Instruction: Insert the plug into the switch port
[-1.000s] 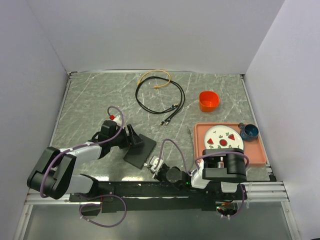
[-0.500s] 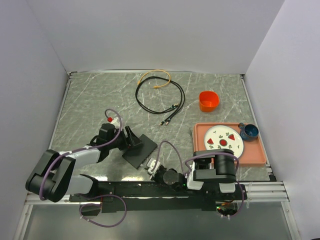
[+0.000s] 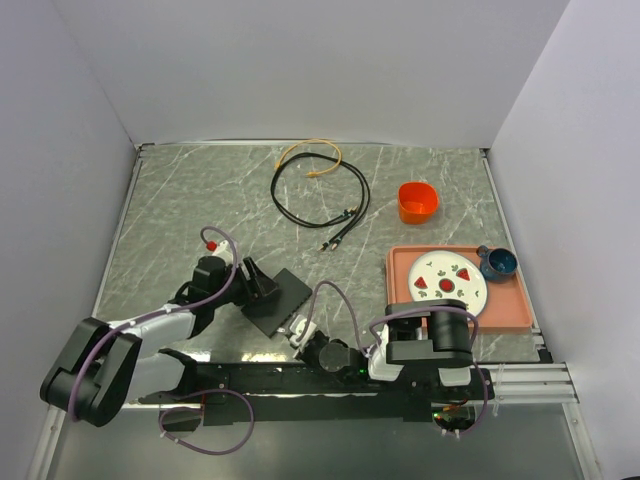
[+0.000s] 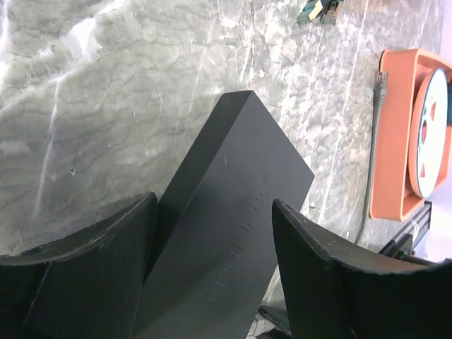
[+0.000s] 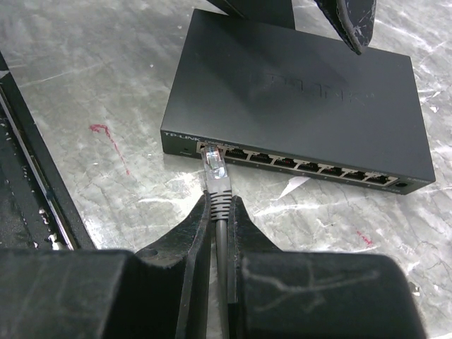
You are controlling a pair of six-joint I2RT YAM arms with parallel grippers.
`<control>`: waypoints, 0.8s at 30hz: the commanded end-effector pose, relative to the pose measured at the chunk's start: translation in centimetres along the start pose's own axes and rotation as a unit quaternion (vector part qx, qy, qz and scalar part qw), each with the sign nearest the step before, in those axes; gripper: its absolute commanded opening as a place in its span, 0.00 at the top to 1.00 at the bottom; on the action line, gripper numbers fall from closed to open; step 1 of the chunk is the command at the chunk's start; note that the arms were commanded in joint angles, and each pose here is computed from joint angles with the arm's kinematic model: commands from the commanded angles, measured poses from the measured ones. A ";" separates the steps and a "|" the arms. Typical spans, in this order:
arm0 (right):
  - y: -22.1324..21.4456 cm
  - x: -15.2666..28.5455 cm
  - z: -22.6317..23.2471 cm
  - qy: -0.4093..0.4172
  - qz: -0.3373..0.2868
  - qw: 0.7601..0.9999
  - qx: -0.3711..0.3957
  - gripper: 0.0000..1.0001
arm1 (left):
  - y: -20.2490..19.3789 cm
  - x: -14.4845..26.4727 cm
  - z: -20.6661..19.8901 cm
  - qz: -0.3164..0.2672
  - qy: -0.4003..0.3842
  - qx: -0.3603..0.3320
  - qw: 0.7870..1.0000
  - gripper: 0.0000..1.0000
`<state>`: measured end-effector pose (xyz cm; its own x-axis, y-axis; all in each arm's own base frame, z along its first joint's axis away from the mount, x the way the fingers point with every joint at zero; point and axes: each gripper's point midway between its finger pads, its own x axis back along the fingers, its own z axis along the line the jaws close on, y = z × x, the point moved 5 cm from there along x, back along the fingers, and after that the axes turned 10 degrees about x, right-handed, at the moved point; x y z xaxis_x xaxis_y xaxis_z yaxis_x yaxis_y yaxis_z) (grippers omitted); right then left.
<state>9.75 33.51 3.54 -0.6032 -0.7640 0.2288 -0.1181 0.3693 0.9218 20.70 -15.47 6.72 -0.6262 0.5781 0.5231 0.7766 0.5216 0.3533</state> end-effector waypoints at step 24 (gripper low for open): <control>1.4 -0.4 -5.2 -0.116 -0.014 0.987 -0.114 1.00 | -6.7 0.7 -1.4 0.103 0.001 0.052 0.993 0.29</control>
<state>10.74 31.74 3.30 -0.6472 -0.7155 0.2630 0.0056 0.3405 0.9402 20.58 -16.93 6.78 -0.6896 0.5026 0.5213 0.7167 0.5766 0.3922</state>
